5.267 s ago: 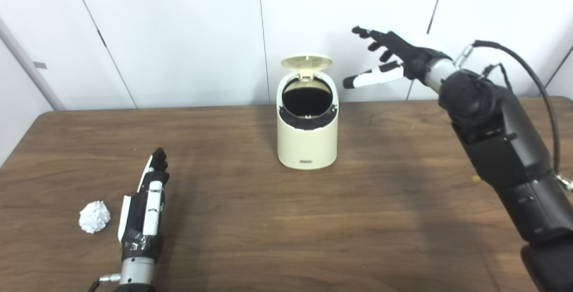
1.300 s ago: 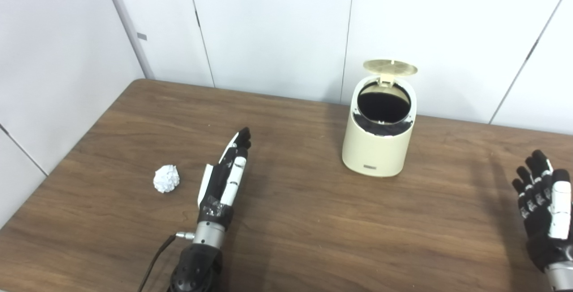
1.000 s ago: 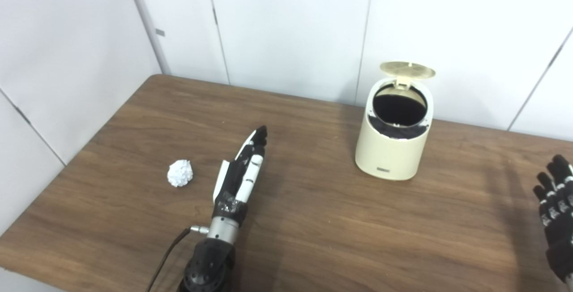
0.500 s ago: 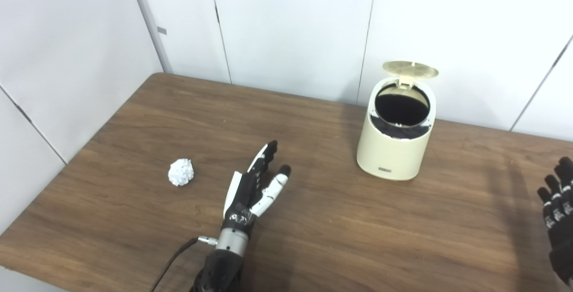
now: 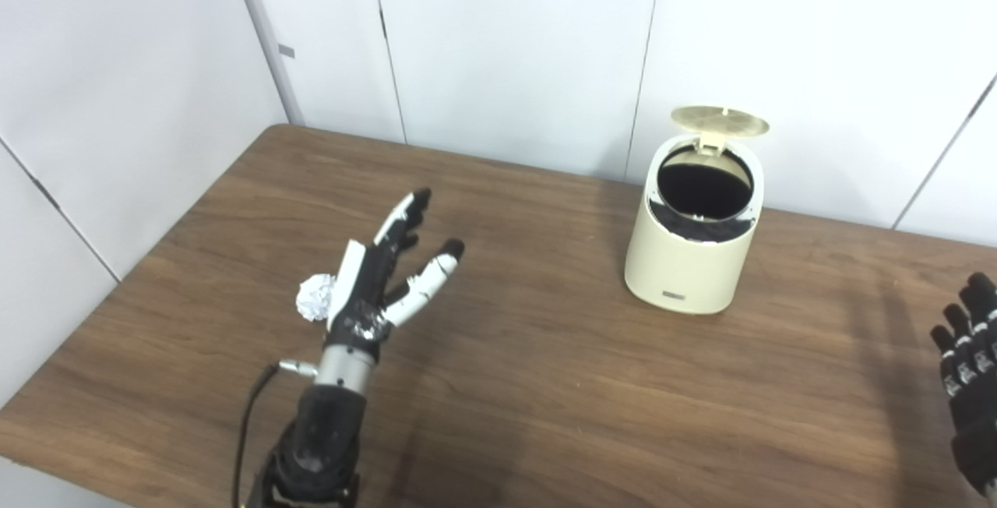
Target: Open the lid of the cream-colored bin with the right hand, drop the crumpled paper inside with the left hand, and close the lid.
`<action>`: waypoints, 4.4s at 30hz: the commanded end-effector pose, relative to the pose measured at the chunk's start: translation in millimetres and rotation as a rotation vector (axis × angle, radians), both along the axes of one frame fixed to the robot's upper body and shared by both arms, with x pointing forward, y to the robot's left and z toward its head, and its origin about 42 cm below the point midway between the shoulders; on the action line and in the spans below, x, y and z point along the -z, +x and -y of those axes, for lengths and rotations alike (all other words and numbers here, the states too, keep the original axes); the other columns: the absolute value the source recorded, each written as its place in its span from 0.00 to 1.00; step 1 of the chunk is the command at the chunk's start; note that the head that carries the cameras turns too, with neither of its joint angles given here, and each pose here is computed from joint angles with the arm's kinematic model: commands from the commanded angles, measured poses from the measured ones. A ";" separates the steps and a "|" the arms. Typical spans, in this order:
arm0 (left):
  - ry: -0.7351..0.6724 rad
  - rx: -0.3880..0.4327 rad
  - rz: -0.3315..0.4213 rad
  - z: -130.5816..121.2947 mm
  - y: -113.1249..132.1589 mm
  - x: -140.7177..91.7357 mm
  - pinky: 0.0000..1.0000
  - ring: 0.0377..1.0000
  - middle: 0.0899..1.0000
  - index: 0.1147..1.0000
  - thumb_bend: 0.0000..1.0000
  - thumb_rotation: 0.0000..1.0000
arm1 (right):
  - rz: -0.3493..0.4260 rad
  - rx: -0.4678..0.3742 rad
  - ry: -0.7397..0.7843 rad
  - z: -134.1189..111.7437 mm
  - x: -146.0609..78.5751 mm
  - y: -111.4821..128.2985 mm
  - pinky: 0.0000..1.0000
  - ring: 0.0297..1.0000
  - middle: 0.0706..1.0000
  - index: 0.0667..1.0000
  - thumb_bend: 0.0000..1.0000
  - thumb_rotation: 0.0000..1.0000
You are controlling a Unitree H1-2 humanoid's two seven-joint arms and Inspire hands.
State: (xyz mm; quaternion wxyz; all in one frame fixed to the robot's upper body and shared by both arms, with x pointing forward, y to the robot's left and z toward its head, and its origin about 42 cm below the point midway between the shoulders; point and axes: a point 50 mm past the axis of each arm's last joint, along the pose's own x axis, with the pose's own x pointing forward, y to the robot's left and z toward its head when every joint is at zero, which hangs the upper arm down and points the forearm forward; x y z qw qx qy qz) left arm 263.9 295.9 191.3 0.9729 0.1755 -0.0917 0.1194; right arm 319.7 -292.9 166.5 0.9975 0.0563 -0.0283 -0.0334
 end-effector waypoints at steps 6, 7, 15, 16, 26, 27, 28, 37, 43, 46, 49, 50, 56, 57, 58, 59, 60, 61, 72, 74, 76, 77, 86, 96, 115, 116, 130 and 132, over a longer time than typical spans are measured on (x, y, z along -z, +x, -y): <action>0.107 -0.033 0.106 -21.1 1.0 -35.2 0.91 0.94 0.93 0.93 0.67 0.57 | 0.088 -0.010 0.001 -2.3 -18.4 6.1 1.00 1.00 1.00 0.95 0.39 0.98; 0.119 -0.037 0.109 -23.0 0.4 -37.1 0.90 0.93 0.93 0.93 0.68 0.57 | 0.087 -0.010 0.002 -2.2 -18.3 6.0 1.00 1.00 1.00 0.95 0.39 0.98; 0.309 -0.076 0.103 -43.0 -1.5 -54.6 0.87 0.90 0.90 0.90 0.80 0.44 | 0.079 -0.008 0.006 -0.8 -16.0 6.7 1.00 1.00 1.00 0.96 0.38 0.97; 0.341 -0.088 0.085 -45.4 -1.7 -56.8 0.88 0.91 0.91 0.89 0.83 0.44 | 0.078 -0.009 0.006 -0.7 -15.9 6.6 1.00 1.00 1.00 0.96 0.38 0.97; 0.667 -0.138 -0.113 -69.3 -6.8 -71.1 0.79 0.89 0.89 0.87 0.94 0.26 | 0.068 -0.021 -0.007 1.3 -12.9 5.9 1.00 1.00 1.00 0.97 0.40 0.99; 0.695 -0.144 -0.134 -70.5 -7.3 -71.4 0.79 0.89 0.89 0.87 0.95 0.24 | 0.067 -0.021 -0.002 1.2 -12.6 6.1 1.00 1.00 1.00 0.97 0.40 0.98; 0.716 -0.151 -0.151 -71.5 -7.6 -71.4 0.79 0.89 0.90 0.87 0.96 0.23 | 0.067 -0.022 0.001 1.0 -12.3 6.3 1.00 1.00 1.00 0.97 0.40 0.97; 0.811 -0.167 -0.239 -84.0 -11.0 -63.5 0.81 0.91 0.90 0.85 0.98 0.24 | 0.067 -0.025 -0.013 3.6 -8.4 6.0 1.00 1.00 1.00 0.98 0.39 1.00; 0.810 -0.168 -0.328 -92.3 -13.1 -58.3 0.79 0.90 0.90 0.85 0.94 0.23 | 0.062 -0.011 -0.006 4.9 -9.2 6.0 1.00 1.00 1.00 0.97 0.38 0.99; 0.811 -0.175 -0.361 -97.4 -12.8 -53.2 0.81 0.90 0.90 0.85 0.92 0.21 | 0.060 -0.008 0.000 5.1 -8.6 6.3 1.00 0.99 0.99 0.96 0.37 0.99; 0.797 -0.179 -0.380 -99.8 -12.6 -51.6 0.80 0.91 0.90 0.85 0.89 0.21 | 0.058 -0.011 0.007 3.8 -9.5 5.9 1.00 0.99 0.99 0.97 0.37 0.98; 0.798 -0.181 -0.387 -100.7 -12.4 -51.0 0.80 0.91 0.90 0.84 0.89 0.21 | 0.059 -0.011 0.004 3.5 -9.6 5.9 1.00 0.99 0.99 0.97 0.37 0.98; 0.823 -0.186 -0.432 -106.1 -10.8 -45.8 0.82 0.93 0.90 0.84 0.88 0.25 | 0.053 -0.008 0.011 3.2 -9.2 4.9 1.00 0.99 0.99 0.96 0.37 0.98; 0.821 -0.188 -0.438 -106.2 -10.6 -44.9 0.84 0.93 0.89 0.83 0.88 0.25 | 0.053 -0.007 0.010 3.1 -9.2 4.7 1.00 0.99 0.99 0.96 0.37 0.98; 0.819 -0.189 -0.442 -106.2 -10.4 -44.4 0.85 0.93 0.89 0.83 0.88 0.25 | 0.053 -0.005 0.010 3.1 -9.2 4.5 1.00 0.99 0.99 0.96 0.38 0.97; 0.814 -0.191 -0.443 -105.2 -10.2 -44.2 0.85 0.93 0.89 0.83 0.88 0.25 | 0.052 -0.005 0.011 3.0 -9.4 4.1 1.00 0.99 0.99 0.96 0.38 0.97; 0.812 -0.192 -0.444 -104.5 -10.0 -44.1 0.84 0.92 0.89 0.82 0.88 0.22 | 0.052 -0.005 0.012 2.9 -9.4 3.9 1.00 0.99 0.99 0.96 0.38 0.96; 0.803 -0.193 -0.448 -104.1 -9.6 -43.1 0.84 0.92 0.89 0.82 0.88 0.22 | 0.052 -0.006 0.014 3.1 -9.3 4.1 1.00 0.99 0.99 0.96 0.38 0.96; 0.784 -0.198 -0.497 -103.0 -7.8 -39.1 0.80 0.91 0.91 0.83 0.83 0.16 | 0.053 -0.002 0.045 1.9 -10.7 3.6 1.00 0.98 0.98 0.96 0.37 0.94; 0.777 -0.197 -0.500 -103.4 -7.4 -38.6 0.80 0.90 0.91 0.83 0.83 0.15 | 0.051 -0.003 0.039 2.2 -10.2 4.0 1.00 0.98 0.98 0.96 0.38 0.94; 0.771 -0.198 -0.495 -103.5 -7.4 -38.4 0.79 0.89 0.90 0.82 0.83 0.14 | 0.049 -0.004 0.042 2.3 -9.9 4.0 1.00 0.98 0.98 0.96 0.38 0.95; 0.766 -0.198 -0.491 -103.4 -7.5 -38.2 0.79 0.89 0.89 0.82 0.84 0.14 | 0.050 -0.007 0.031 2.6 -9.8 3.8 1.00 0.98 0.98 0.96 0.38 0.94; 0.754 -0.186 -0.492 -105.4 -3.9 -30.6 0.78 0.86 0.85 0.77 0.82 0.10 | 0.041 0.003 0.023 4.0 -10.2 1.9 1.00 0.97 0.97 0.96 0.40 0.97; 0.763 -0.184 -0.496 -102.6 -2.7 -33.0 0.69 0.78 0.79 0.74 0.80 0.05 | 0.041 -0.003 0.023 3.5 -10.5 1.2 1.00 0.98 0.98 0.97 0.39 1.00; 0.769 -0.196 -0.529 -108.7 1.4 -24.2 0.67 0.73 0.75 0.70 0.77 0.00 | 0.035 -0.020 0.045 6.0 -7.7 0.9 1.00 1.00 0.99 0.98 0.40 1.00; 0.775 -0.196 -0.527 -108.1 1.5 -24.5 0.67 0.73 0.75 0.69 0.77 0.00 | 0.035 -0.019 0.049 6.2 -7.4 1.1 1.00 1.00 0.99 0.98 0.40 1.00; 0.729 -0.188 -0.494 -109.0 3.6 -21.0 0.48 0.49 0.43 0.51 0.56 0.00 | 0.037 -0.027 0.072 7.4 -4.8 1.0 1.00 1.00 1.00 0.99 0.40 1.00; 0.726 -0.187 -0.493 -109.6 3.9 -20.1 0.48 0.49 0.40 0.49 0.52 0.00 | 0.038 -0.025 0.071 7.8 -4.6 1.2 1.00 1.00 1.00 0.99 0.40 1.00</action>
